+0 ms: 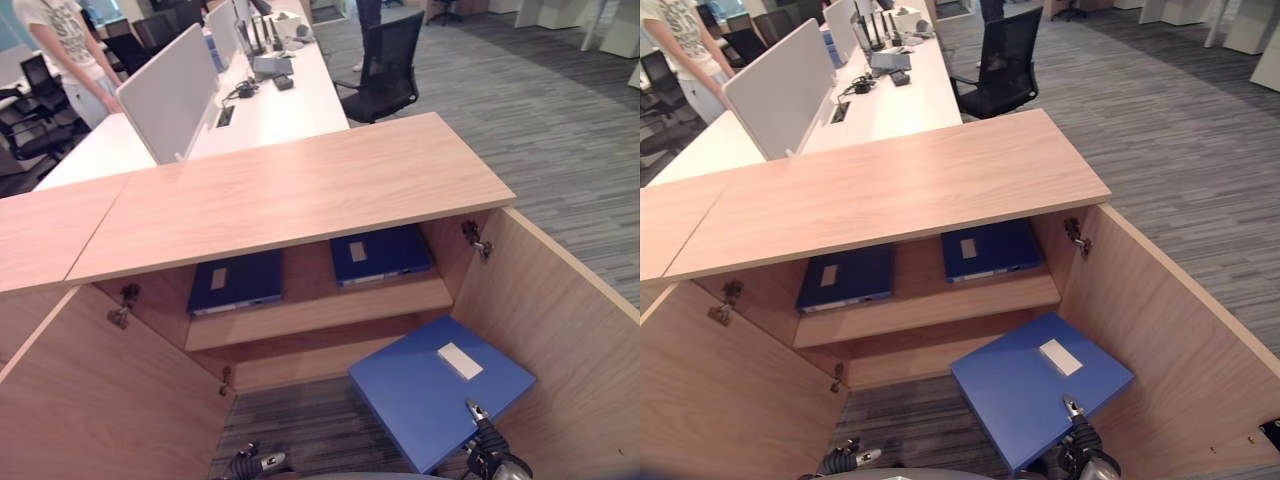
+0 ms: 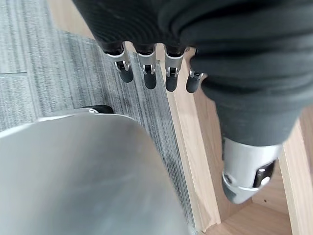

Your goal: Put the empty folder in the office cabinet

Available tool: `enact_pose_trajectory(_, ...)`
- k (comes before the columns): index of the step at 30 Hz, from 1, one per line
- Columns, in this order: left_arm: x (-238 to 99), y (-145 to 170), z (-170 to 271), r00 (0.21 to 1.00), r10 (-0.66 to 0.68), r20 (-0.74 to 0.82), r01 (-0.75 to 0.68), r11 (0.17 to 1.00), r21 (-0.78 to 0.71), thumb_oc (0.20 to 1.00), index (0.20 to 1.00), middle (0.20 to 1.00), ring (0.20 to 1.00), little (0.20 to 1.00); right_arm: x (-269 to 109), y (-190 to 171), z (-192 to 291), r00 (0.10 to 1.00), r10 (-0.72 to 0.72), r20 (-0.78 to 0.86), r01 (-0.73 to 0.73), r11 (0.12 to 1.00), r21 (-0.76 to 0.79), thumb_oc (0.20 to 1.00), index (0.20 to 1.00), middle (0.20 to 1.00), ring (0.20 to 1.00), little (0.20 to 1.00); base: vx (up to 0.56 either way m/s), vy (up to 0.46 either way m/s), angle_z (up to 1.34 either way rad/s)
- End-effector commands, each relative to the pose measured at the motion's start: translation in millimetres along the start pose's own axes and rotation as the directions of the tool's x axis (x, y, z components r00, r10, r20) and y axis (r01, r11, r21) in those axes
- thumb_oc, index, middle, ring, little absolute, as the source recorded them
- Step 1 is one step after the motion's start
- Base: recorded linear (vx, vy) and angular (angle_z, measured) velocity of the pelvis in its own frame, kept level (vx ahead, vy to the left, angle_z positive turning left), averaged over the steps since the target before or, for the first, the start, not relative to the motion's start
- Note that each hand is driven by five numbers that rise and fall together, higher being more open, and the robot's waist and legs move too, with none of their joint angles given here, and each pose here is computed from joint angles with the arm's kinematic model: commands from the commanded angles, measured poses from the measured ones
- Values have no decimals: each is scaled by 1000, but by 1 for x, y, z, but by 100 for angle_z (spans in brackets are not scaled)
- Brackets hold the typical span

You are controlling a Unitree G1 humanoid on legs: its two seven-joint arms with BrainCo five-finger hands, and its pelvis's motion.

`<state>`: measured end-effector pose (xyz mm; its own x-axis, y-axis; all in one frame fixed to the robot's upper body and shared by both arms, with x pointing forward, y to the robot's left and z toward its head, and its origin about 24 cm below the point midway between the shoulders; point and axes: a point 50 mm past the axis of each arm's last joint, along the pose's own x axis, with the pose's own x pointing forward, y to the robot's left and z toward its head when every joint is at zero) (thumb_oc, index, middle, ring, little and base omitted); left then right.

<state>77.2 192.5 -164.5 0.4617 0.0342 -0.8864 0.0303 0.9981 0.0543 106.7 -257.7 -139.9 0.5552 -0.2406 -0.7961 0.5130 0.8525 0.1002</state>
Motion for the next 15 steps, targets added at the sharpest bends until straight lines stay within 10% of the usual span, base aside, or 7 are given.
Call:
enact_pose_trajectory(1, 4, 20, 26, 996, 30, 78, -35, 998, 54, 1000, 1000, 1000, 1000, 1000, 1, 13, 5, 998, 43, 55, -46, 997, 56, 200, 200, 200, 200, 200, 51, 4, 12)
enact_pose_trajectory(15, 3, 16, 23, 998, -16, 59, 5, 984, 179, 1000, 1000, 1000, 1000, 1000, 9, 41, 11, 993, 108, 50, -109, 994, 16, 200, 200, 200, 200, 200, 86, 102, 13)
